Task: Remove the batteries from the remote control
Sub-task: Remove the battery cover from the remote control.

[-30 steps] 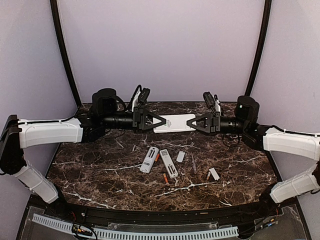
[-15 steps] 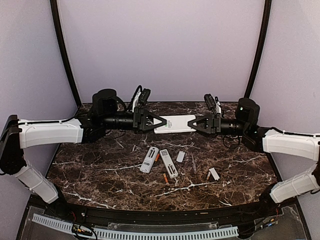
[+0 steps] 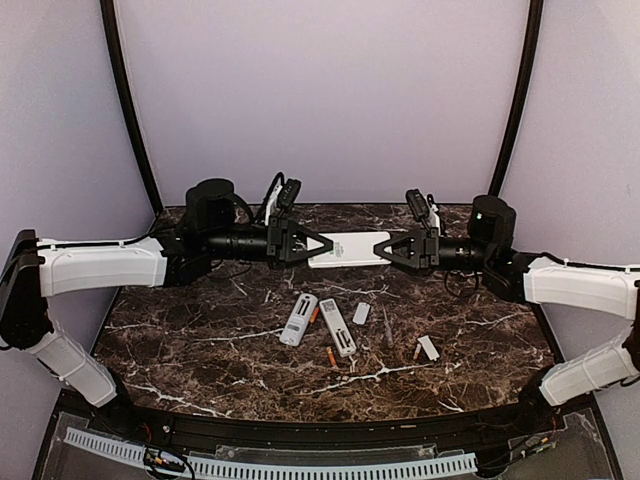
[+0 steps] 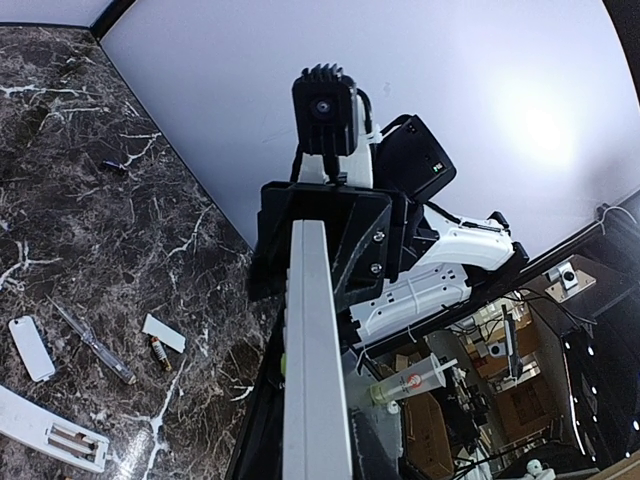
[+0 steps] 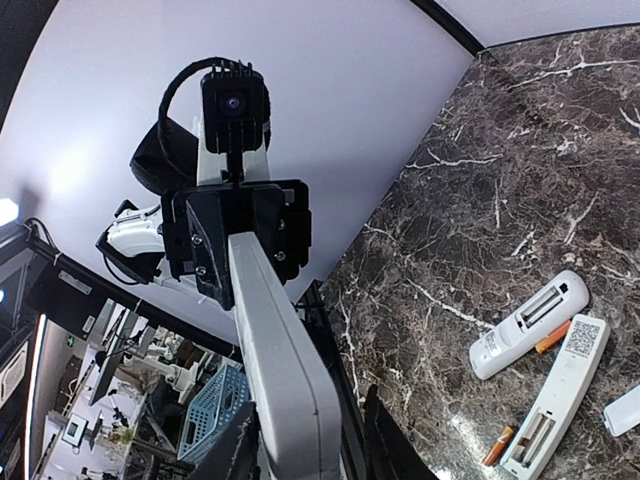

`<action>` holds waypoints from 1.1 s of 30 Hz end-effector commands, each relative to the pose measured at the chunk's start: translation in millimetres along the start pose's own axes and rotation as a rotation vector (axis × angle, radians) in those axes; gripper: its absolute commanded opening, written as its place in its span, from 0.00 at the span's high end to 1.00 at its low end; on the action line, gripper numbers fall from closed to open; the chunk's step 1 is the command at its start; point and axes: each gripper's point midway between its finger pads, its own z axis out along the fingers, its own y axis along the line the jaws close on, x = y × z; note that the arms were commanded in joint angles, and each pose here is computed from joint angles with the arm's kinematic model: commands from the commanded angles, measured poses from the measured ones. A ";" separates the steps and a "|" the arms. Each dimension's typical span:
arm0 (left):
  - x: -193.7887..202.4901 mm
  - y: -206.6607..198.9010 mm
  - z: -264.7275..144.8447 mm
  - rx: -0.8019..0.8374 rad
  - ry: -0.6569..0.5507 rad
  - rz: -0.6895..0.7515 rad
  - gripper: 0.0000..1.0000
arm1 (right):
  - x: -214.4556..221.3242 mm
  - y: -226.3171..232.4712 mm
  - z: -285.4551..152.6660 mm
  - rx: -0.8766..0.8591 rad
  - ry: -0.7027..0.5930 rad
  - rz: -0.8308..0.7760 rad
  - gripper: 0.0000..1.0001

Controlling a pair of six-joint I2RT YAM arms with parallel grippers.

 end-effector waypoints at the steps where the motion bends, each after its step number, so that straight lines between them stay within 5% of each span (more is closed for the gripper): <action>1: -2.9 -20.6 -3.6 0.062 -0.006 0.044 1.00 | -2.4 -12.8 -0.2 0.069 -0.021 0.014 0.74; 6: -2.5 -20.0 -7.7 0.055 -0.011 0.043 1.00 | -2.4 -22.4 -10.3 0.105 -0.057 0.047 0.83; 19: -2.4 -21.6 -11.6 0.061 -0.012 0.040 1.00 | -2.2 -21.9 -11.7 0.086 -0.047 0.049 0.70; 33: -1.4 -10.1 -10.9 0.015 -0.010 0.020 1.00 | -3.7 -24.0 -14.8 0.115 -0.056 0.040 0.87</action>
